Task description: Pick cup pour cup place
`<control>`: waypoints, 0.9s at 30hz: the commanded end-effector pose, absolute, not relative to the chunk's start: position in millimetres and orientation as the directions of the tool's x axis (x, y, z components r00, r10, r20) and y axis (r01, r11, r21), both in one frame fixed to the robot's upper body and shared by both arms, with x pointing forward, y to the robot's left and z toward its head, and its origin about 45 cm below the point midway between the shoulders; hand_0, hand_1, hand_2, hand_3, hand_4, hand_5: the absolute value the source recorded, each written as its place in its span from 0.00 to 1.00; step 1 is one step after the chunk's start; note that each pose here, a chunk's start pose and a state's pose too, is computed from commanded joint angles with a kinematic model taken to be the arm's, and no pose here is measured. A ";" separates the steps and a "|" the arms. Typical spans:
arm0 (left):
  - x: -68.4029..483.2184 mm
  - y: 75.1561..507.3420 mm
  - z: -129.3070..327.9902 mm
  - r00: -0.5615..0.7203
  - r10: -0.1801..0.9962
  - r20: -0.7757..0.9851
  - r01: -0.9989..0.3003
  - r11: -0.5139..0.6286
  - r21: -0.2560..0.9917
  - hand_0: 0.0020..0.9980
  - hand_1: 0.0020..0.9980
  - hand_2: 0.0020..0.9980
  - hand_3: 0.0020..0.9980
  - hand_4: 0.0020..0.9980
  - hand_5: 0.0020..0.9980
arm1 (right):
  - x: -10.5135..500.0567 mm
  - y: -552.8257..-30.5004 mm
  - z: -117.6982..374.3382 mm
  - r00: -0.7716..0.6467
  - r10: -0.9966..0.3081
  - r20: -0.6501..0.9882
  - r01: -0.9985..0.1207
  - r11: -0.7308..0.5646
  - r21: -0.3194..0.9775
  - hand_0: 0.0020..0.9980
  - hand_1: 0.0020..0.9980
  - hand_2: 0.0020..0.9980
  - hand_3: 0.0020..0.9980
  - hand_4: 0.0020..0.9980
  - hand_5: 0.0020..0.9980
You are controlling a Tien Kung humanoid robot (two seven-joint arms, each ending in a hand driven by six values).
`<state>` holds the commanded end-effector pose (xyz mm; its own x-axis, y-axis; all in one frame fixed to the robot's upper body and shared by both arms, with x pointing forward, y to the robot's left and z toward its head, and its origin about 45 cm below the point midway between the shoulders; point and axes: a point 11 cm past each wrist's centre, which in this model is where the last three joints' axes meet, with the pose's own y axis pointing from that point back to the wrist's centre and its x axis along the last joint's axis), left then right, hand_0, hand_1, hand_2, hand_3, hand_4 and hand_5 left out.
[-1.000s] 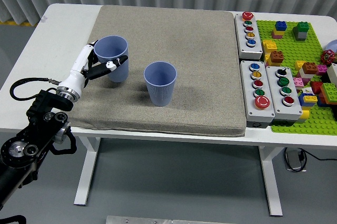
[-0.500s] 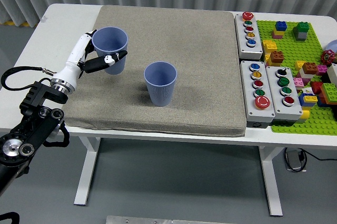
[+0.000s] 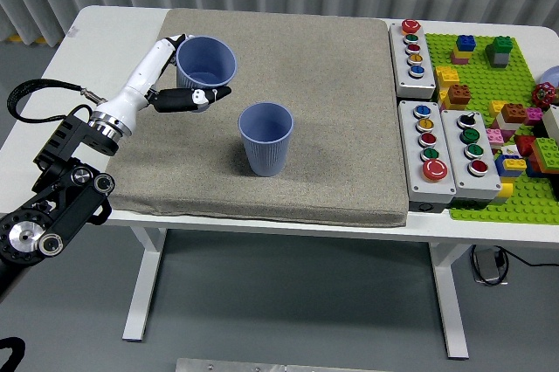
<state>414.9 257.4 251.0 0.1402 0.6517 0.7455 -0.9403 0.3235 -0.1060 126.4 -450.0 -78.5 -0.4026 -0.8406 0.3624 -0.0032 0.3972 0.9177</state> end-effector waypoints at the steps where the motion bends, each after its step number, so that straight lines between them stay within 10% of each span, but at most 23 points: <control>1: 414.9 256.3 254.1 0.129 0.634 0.763 -0.937 0.329 -0.115 0.41 0.49 0.61 0.54 0.82 0.20 | 126.3 -450.1 -78.4 -0.402 -0.841 0.363 -0.003 0.398 0.918 0.70 0.67 0.61 0.61 0.00 0.33; 27: 418.8 239.1 280.1 0.009 0.355 0.935 -0.895 0.419 -0.151 0.40 0.48 0.60 0.53 0.80 0.18 | 132.8 -449.8 -76.7 -0.415 -0.838 0.356 -0.015 0.397 0.918 0.70 0.67 0.61 0.61 0.00 0.32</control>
<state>418.8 239.1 280.1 0.0089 0.3550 0.9348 -0.8953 0.4192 -0.1507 132.8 -449.8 -76.7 -0.4145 -0.8376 0.3559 -0.0153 0.3974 0.9175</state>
